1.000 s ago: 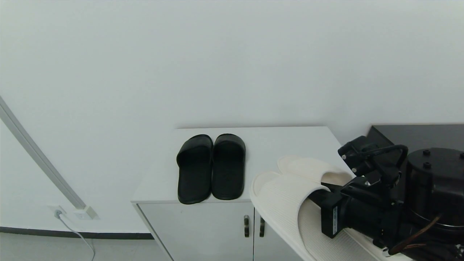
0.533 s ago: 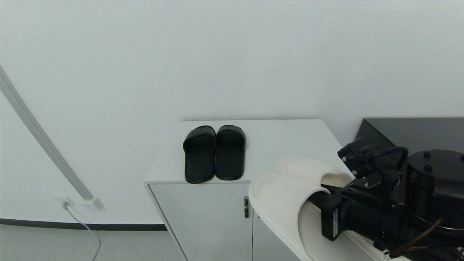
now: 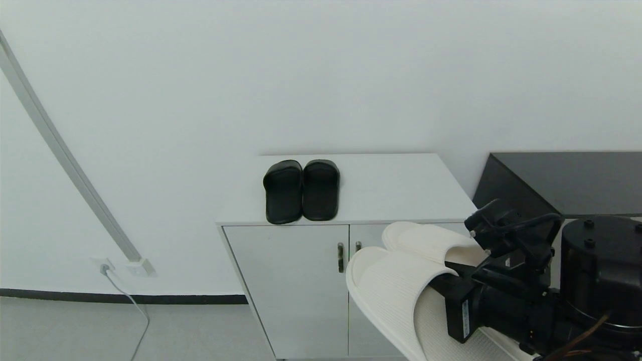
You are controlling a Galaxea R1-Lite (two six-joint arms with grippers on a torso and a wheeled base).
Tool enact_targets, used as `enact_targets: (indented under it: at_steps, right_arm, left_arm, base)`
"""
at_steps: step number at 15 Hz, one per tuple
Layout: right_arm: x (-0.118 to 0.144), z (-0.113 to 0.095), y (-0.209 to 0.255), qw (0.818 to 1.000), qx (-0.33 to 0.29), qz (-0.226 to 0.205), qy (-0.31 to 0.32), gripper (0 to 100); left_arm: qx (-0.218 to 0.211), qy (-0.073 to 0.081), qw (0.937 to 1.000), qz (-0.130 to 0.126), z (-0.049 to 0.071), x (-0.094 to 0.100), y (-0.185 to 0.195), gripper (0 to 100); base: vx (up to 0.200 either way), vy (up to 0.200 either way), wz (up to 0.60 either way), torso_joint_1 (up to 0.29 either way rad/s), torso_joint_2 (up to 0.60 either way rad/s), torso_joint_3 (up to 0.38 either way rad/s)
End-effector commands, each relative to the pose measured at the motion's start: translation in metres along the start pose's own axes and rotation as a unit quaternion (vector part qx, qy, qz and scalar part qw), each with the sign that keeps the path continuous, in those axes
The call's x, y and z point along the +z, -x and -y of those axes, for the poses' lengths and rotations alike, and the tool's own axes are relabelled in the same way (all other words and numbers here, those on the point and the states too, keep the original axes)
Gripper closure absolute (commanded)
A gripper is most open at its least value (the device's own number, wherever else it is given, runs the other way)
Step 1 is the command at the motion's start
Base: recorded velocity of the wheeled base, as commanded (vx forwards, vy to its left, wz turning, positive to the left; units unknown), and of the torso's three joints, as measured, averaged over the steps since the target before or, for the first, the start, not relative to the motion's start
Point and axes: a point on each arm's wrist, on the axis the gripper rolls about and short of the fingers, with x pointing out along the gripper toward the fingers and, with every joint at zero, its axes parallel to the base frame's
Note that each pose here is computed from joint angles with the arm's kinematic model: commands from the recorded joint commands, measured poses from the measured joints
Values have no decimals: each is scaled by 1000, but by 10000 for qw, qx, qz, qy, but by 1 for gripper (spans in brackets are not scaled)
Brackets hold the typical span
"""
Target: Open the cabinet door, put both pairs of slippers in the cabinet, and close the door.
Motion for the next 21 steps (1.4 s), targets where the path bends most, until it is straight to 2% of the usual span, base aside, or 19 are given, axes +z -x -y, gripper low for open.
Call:
enact_targets:
  at_steps: [1, 18, 19, 21]
  right_arm:
    - [-2, 0, -1, 10000, 19, -46, 12, 100]
    - [-7, 3, -1, 9999, -48, -142, 14, 100]
    - [-7, 3, -1, 9999, -48, -142, 14, 100]
    - [-8, 3, -1, 9999, -50, -156, 20, 100]
  left_arm:
    - [-2, 7, 10000, -7, 0, 0, 0, 100]
    - [-10, -16, 10000, -7, 0, 0, 0, 100]
    - [-10, -23, 10000, -14, 0, 0, 0, 0]
    - [-2, -16, 10000, -7, 0, 0, 0, 0]
  base:
    - [0, 0, 0, 0, 0, 0]
    - [0, 0, 0, 0, 0, 0]
    - [0, 0, 0, -95, 183, 110]
    - [0, 0, 0, -178, 403, 224]
